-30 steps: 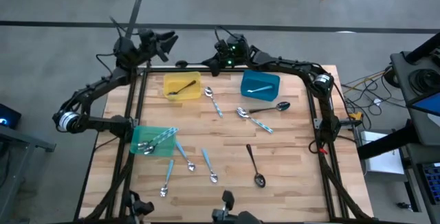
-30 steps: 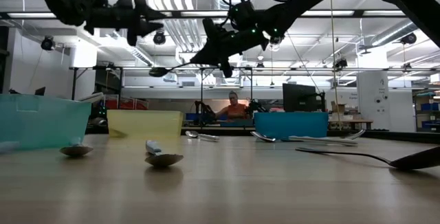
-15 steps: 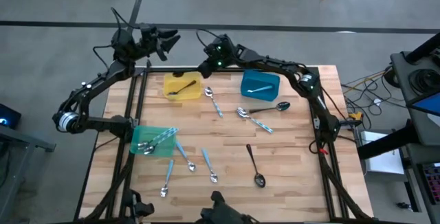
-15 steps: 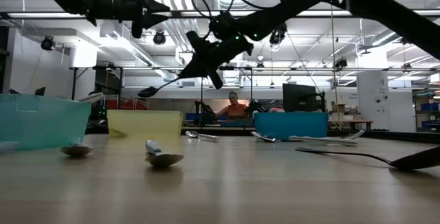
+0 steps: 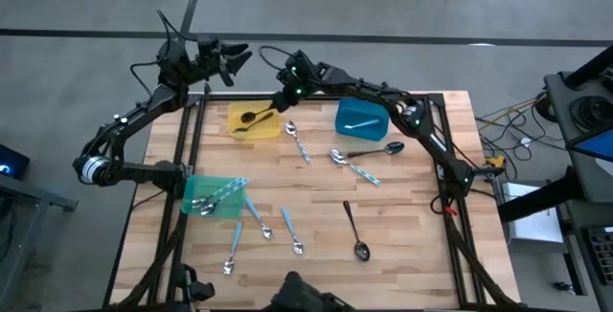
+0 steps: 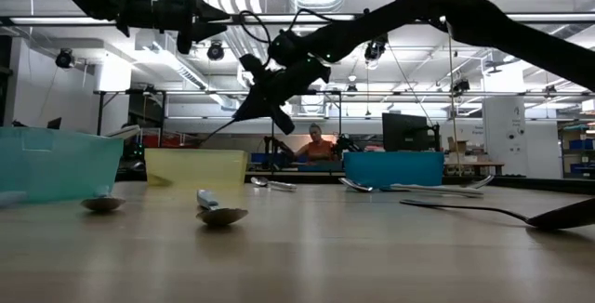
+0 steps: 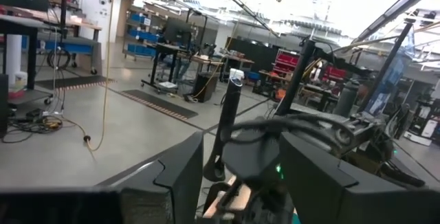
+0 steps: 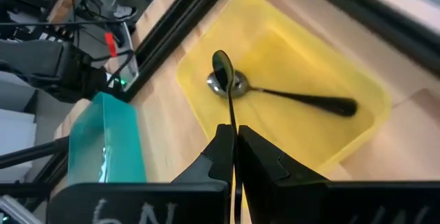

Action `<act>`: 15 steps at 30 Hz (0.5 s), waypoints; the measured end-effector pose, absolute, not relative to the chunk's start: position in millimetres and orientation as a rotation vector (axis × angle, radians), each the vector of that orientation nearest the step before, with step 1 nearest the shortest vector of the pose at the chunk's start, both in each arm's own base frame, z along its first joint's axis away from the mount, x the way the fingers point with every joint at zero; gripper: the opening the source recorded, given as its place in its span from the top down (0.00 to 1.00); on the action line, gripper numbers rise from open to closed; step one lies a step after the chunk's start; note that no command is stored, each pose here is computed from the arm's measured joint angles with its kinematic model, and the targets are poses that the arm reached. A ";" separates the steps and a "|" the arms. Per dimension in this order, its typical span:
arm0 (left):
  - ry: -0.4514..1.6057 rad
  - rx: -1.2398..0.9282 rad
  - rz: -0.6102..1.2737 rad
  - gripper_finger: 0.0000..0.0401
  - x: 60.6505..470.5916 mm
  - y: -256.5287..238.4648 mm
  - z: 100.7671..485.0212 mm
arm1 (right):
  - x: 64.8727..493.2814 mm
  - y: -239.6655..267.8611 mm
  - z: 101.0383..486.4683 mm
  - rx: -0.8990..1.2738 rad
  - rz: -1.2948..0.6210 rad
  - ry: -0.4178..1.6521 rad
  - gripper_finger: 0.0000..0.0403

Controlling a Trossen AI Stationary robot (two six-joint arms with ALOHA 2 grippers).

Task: Sort silverware by color (type)
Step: Put the black spoon into the yellow bin

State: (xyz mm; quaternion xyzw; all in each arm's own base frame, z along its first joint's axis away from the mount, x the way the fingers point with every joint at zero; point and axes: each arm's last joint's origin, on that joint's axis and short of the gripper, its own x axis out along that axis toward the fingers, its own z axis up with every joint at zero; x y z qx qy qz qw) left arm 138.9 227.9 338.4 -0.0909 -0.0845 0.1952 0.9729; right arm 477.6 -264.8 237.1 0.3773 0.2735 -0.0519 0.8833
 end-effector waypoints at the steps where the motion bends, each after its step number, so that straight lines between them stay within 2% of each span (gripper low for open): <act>1: -0.169 -0.181 0.394 0.57 138.9 227.9 338.4 | 478.5 -263.9 236.2 0.789 -0.107 0.571 0.98; 15: -0.156 -0.175 0.398 0.59 139.0 228.1 336.5 | 488.3 -257.4 223.9 0.781 -0.106 0.575 0.98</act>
